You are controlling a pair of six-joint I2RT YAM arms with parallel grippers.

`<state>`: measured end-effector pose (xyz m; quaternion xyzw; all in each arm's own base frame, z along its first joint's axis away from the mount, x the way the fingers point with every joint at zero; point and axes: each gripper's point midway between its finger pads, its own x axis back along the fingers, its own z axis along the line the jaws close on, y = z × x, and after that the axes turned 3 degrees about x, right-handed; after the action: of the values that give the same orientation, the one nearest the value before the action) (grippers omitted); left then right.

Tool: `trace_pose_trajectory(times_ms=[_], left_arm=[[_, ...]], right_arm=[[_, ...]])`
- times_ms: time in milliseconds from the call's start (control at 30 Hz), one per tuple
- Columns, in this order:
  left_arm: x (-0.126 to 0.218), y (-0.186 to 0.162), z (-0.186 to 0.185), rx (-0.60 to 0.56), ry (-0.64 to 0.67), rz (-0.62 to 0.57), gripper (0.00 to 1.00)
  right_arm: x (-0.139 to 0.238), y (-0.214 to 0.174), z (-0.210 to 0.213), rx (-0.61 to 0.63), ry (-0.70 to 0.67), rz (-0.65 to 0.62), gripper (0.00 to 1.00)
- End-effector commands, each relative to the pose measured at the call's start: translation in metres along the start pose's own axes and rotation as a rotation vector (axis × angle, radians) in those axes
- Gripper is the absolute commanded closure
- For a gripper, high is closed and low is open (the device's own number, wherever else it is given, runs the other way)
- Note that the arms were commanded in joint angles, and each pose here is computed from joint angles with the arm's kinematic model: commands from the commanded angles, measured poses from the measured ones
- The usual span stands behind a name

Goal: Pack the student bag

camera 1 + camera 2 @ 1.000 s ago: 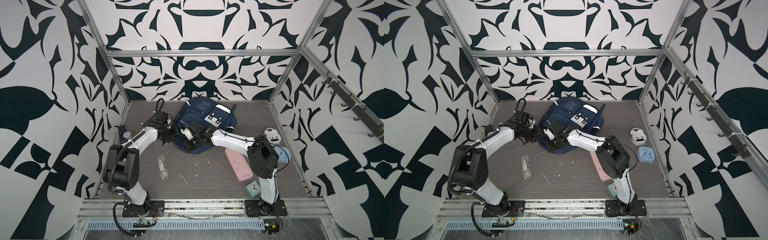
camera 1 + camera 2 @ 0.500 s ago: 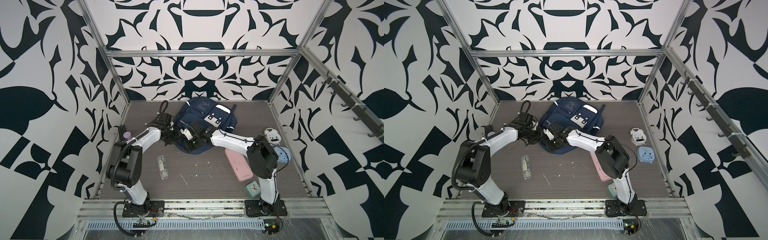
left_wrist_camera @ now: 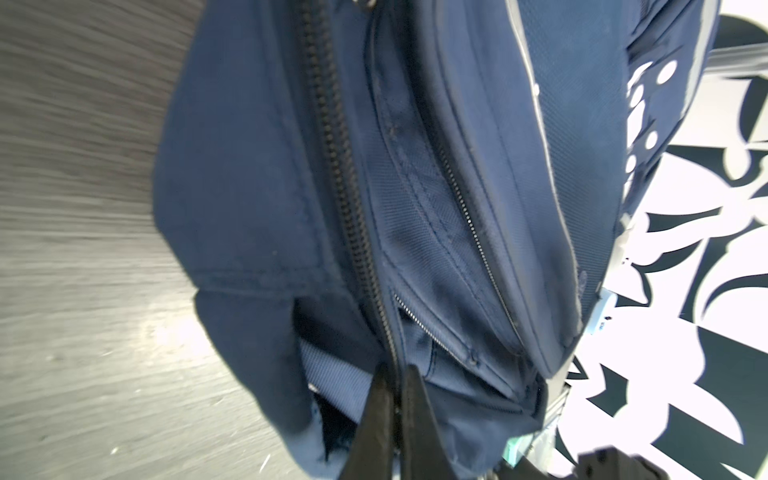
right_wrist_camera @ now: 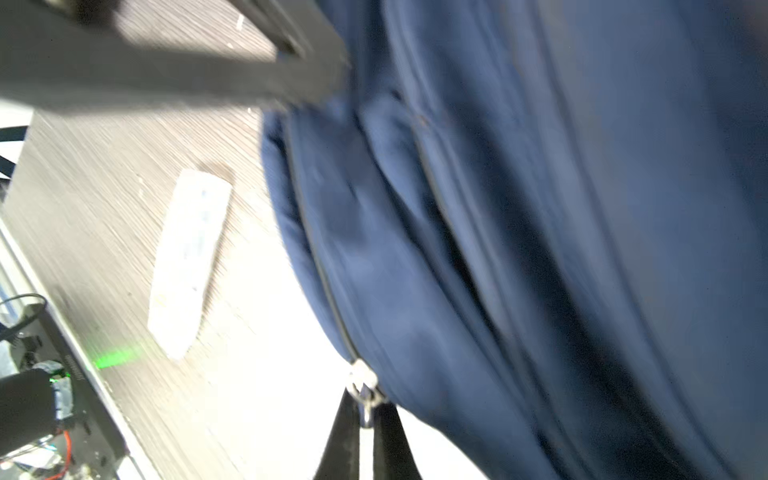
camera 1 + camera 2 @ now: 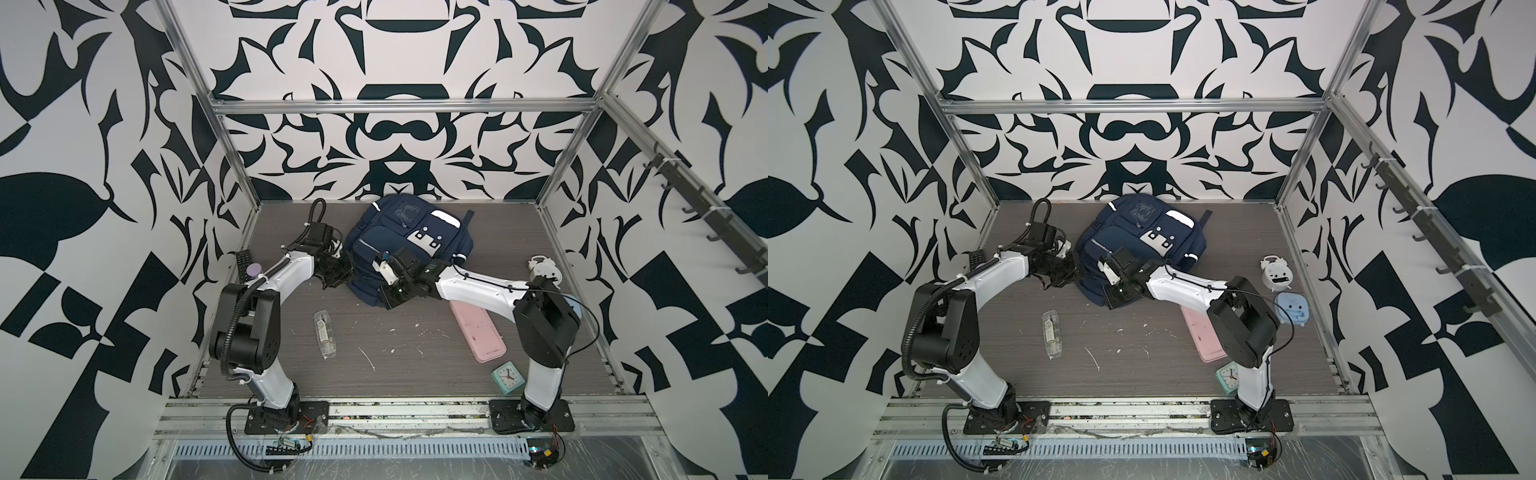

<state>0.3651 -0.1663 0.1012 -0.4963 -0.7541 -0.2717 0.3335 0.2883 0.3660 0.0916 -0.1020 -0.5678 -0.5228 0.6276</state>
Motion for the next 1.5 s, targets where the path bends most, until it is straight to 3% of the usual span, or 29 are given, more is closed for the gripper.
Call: trace_pose_trajectory(times_ms=[0, 233, 700, 967, 1233, 1333, 1467], left_arm=[[0.030, 0.035, 0.001, -0.015, 0.004, -0.133, 1.00], [0.031, 0.040, 0.005, 0.003, 0.002, -0.146, 1.00], [0.049, 0.057, 0.010, 0.038, 0.002, -0.214, 1.00], [0.041, 0.057, 0.004, 0.041, -0.035, -0.179, 1.00], [0.027, 0.089, -0.005, 0.048, -0.039, -0.182, 0.97], [0.022, 0.095, -0.012, 0.049, -0.061, -0.167, 0.90], [0.028, 0.086, -0.014, 0.036, -0.053, -0.167, 0.65]], right_arm=[[0.028, -0.025, -0.026, -0.020, -0.054, 0.051, 1.00], [0.056, -0.028, -0.059, -0.075, -0.096, 0.012, 1.00], [0.062, -0.036, -0.090, -0.134, -0.118, 0.017, 1.00], [0.051, -0.023, -0.056, -0.083, -0.050, 0.006, 1.00], [0.024, 0.006, 0.005, 0.021, 0.033, -0.002, 1.00], [0.017, 0.026, 0.019, 0.034, 0.057, -0.031, 1.00], [0.008, 0.047, 0.025, 0.028, 0.073, -0.052, 1.00]])
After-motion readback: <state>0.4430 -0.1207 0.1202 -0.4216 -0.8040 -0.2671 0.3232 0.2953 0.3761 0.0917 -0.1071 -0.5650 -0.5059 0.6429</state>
